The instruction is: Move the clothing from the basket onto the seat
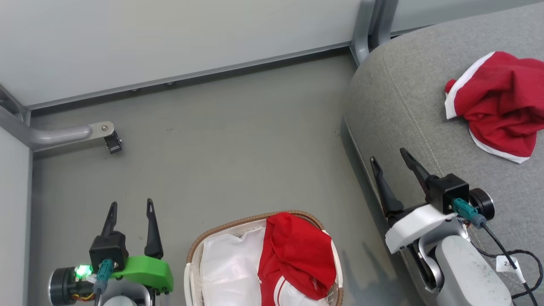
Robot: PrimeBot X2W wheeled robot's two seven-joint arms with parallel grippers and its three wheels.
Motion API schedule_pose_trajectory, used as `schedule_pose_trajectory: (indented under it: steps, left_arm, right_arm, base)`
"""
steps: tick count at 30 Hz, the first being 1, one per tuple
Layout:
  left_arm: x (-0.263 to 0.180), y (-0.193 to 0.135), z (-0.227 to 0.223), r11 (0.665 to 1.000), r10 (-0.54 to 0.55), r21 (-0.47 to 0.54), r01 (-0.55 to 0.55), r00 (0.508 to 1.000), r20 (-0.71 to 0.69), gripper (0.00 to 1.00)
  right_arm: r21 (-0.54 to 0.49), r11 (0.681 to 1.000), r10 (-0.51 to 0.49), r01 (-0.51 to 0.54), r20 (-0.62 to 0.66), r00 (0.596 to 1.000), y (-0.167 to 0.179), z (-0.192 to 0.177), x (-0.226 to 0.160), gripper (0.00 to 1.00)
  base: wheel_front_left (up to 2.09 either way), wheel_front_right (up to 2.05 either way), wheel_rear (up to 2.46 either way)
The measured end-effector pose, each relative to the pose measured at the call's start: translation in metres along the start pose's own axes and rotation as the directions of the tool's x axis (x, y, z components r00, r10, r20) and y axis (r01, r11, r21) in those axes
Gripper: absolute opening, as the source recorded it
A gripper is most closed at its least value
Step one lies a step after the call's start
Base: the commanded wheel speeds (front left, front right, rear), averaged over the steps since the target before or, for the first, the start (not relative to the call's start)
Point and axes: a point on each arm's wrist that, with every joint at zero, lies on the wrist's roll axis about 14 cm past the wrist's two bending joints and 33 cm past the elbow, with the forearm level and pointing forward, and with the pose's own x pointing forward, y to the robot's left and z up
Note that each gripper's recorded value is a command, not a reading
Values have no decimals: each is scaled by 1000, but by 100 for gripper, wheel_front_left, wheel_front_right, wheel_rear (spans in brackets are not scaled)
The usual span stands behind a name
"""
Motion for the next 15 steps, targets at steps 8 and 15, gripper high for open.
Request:
schedule_pose_trajectory:
  steps: [8,15]
  left_arm:
    - [-38,17,-1,998,56,-13,-56,998,3,100]
    - [-49,17,6,998,53,-31,-53,998,31,100]
  right_arm:
    - [1,1000,23,-23,-17,1000,18,-3,-23,100]
    - [2,1000,20,-20,-23,1000,21,-5,-38,100]
  base:
    - [0,0,0]
    - [0,0,0]
